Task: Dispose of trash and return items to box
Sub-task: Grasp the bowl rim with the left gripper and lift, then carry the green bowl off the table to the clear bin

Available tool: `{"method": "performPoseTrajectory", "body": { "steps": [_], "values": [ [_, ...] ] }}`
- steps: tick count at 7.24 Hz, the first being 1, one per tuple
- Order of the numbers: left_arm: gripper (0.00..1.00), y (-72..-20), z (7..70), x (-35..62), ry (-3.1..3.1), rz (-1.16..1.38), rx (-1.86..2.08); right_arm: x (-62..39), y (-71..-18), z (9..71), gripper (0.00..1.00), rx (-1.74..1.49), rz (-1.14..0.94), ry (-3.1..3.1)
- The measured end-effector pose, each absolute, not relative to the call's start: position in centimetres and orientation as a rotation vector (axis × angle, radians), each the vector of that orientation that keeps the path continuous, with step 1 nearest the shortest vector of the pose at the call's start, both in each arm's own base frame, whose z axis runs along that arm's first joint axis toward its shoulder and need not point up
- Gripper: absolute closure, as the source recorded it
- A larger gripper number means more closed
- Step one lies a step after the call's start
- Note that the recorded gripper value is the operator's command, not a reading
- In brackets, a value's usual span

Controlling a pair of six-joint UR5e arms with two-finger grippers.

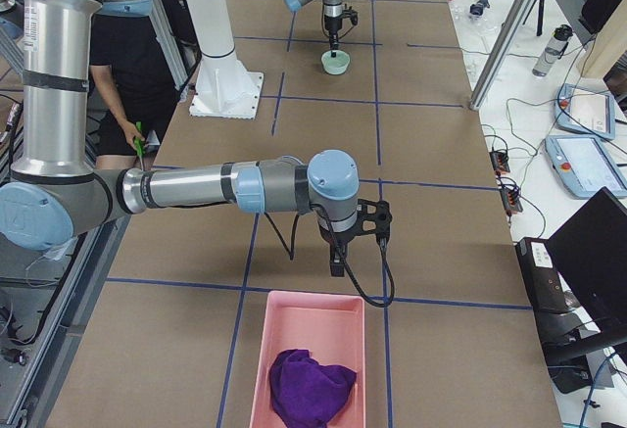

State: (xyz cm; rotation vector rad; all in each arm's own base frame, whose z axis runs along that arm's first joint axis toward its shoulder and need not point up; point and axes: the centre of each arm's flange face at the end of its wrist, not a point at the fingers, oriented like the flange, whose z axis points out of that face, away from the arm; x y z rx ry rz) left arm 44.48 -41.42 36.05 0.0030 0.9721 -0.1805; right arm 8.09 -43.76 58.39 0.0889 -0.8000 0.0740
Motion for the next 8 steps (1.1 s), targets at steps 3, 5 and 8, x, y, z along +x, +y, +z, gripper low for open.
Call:
{"method": "performPoseTrajectory", "body": {
  "steps": [3, 5, 8],
  "values": [
    [1.0, -42.3, 34.8, 35.4, 1.036, -0.212, 0.006, 6.6, -43.9, 59.2, 0.0, 0.066, 0.042, -0.754],
    [1.0, -46.2, 36.5, 27.2, 1.013, -0.203, 0.082, 5.9, -44.2, 60.4, 0.0, 0.054, 0.027, -0.747],
    [1.0, -49.7, 42.2, 15.8, 0.861, -0.098, 0.204, 5.2, -45.5, 61.6, 0.0, 0.115, 0.003, -0.768]
  ]
}}
